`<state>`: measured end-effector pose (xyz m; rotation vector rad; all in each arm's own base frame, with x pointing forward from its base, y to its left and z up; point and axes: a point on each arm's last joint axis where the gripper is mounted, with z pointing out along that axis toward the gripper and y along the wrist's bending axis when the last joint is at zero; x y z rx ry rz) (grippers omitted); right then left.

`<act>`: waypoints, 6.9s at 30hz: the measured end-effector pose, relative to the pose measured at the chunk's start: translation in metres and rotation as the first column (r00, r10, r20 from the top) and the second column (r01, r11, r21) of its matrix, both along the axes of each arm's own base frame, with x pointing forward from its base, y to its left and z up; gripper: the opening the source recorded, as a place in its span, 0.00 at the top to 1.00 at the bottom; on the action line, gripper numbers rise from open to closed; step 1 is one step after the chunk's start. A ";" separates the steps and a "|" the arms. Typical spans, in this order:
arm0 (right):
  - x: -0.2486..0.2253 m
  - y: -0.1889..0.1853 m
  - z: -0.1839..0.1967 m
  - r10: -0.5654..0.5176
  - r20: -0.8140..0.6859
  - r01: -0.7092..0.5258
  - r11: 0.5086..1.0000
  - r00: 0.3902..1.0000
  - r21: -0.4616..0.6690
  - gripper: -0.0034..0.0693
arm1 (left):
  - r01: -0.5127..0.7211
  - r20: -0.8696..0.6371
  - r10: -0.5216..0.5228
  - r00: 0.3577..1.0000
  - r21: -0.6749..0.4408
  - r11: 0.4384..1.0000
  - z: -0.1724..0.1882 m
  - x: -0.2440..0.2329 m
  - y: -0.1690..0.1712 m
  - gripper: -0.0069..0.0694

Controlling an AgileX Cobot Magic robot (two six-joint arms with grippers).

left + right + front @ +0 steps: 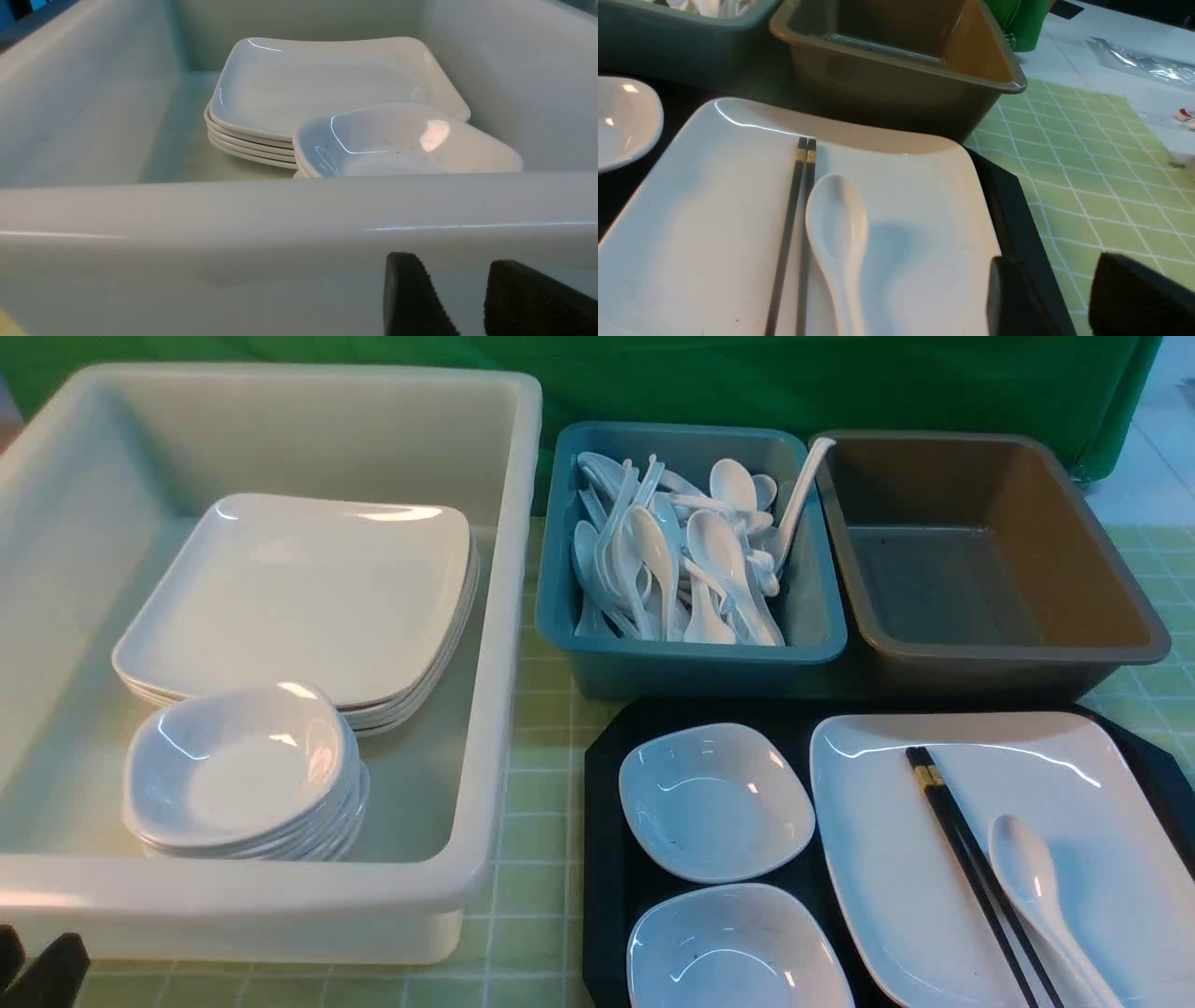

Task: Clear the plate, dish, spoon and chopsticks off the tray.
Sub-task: Use the right arm to grab a soup spoon from the plate

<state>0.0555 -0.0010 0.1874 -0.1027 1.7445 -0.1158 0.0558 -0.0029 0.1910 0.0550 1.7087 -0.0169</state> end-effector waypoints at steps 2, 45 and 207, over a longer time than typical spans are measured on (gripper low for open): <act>0.000 0.000 0.000 0.000 0.000 0.000 1.000 1.000 0.000 0.62 | 0.000 0.000 0.000 1.000 0.000 1.000 0.000 0.000 0.000 0.62; 0.001 0.001 0.008 -0.031 0.092 0.009 0.972 0.995 0.234 0.62 | 0.000 0.000 0.000 1.000 0.000 1.000 0.000 0.000 0.000 0.62; 0.232 0.043 0.008 0.025 -0.991 -0.171 0.985 0.130 0.003 0.81 | 0.000 0.000 0.000 1.000 0.000 1.000 0.000 0.000 0.000 0.62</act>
